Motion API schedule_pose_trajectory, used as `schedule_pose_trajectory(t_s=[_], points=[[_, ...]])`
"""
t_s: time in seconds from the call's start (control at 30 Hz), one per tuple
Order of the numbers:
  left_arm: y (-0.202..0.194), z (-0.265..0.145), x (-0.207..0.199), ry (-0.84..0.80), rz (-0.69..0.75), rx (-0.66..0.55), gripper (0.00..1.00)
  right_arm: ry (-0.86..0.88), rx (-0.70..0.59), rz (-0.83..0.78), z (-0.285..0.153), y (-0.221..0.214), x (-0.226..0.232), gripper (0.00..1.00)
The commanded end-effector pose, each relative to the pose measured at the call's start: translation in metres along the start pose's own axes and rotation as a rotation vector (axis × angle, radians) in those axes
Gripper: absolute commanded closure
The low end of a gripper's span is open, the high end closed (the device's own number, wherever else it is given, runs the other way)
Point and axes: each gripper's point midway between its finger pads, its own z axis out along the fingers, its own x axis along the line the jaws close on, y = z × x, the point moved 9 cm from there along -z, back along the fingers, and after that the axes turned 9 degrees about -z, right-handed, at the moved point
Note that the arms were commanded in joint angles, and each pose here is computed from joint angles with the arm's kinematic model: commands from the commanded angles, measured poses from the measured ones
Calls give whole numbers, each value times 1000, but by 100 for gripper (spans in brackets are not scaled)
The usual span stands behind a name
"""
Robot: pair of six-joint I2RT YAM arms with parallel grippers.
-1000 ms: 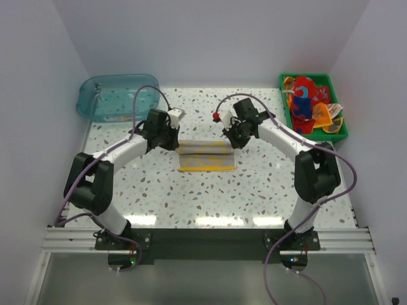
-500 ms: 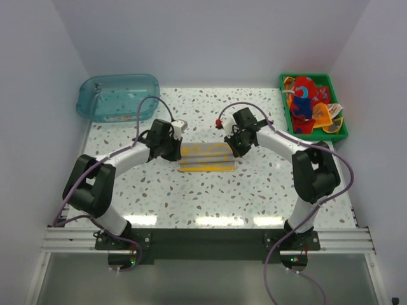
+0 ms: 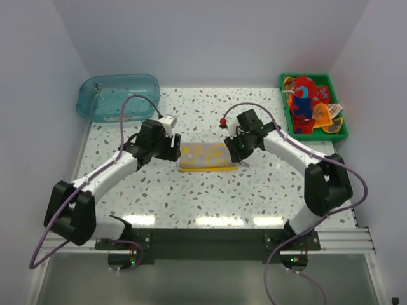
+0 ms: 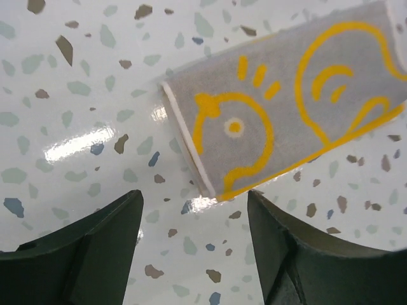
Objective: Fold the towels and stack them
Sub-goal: Fold the towel
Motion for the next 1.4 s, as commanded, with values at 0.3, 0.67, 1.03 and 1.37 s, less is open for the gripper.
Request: schedule_pose_trajectory(t_s=[0.3, 0.67, 1.03, 1.37], points=[[43, -6, -75, -169, -127, -117, 44, -122, -331, 388, -17, 37, 8, 67], [-25, 59, -46, -26, -146, 38, 66, -137, -247, 479, 47, 3, 15, 68], [-71, 67, -16, 50, -277, 126, 75, -205, -174, 568, 67, -58, 29, 68], [-54, 49, -16, -58, -340, 56, 68, -343, -145, 562, 64, -59, 17, 68]])
